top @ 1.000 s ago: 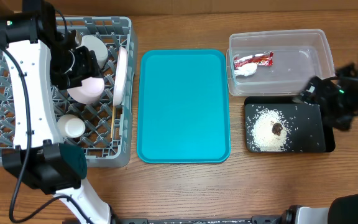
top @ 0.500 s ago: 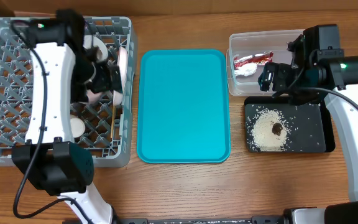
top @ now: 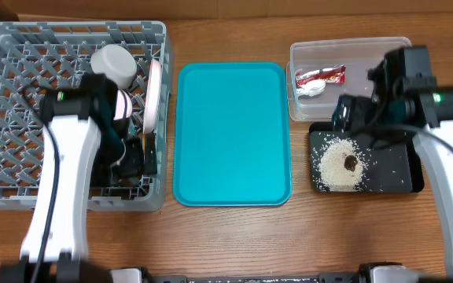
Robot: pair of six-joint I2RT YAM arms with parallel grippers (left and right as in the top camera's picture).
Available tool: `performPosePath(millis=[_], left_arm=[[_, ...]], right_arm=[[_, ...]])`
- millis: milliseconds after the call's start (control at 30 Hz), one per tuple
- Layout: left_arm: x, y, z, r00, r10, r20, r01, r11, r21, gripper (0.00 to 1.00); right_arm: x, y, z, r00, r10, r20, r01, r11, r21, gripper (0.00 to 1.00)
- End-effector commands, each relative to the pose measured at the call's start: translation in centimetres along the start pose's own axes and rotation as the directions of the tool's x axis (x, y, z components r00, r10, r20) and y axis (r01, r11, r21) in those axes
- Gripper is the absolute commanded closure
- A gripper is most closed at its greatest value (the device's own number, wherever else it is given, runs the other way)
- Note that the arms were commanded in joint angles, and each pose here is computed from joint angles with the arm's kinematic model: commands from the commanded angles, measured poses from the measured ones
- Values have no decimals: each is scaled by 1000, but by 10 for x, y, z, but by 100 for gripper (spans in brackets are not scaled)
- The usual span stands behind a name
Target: Sort waste into correct bins and load items into the dishwasher
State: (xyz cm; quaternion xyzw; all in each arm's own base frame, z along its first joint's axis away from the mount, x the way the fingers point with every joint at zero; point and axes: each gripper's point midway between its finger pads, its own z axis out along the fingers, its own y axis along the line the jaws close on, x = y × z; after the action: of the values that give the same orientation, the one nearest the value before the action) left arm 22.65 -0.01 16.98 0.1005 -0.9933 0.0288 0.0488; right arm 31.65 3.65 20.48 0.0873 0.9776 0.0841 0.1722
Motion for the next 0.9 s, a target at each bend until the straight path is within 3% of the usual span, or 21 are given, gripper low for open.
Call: performPosePath(millis=[0,133,333,467,567,633,867], left_arm=[[15,3,-11,989,1,145,-2,1000,9,0],[24,3,-33,926,6,377,-24,999,43,0],[47,4,-85,715,-10,699,-72,994,87,0],[57,10,-114,577,-24,816,-70,994,79,0],[58,9,-128,512,-32,859,-81,993,86,0],[56,7,-133,492,-34,870,-90,992,90,0],[65,10,-116,559,-26,829,-78,993,84,0]], right_arm=[[13,-4,-20,995,-8,99,9,1000,-10,0],[28,-7,-33,975,-18,222,27,999,-38,0],[54,-14,-54,924,11,382,17,997,-71,0],[67,-18,-63,910,10,414,21,997,-68,0],[70,-18,-64,909,10,416,21,997,-70,0],[69,-18,-64,910,10,414,21,997,-69,0],[69,-19,-60,916,10,401,18,998,-66,0]])
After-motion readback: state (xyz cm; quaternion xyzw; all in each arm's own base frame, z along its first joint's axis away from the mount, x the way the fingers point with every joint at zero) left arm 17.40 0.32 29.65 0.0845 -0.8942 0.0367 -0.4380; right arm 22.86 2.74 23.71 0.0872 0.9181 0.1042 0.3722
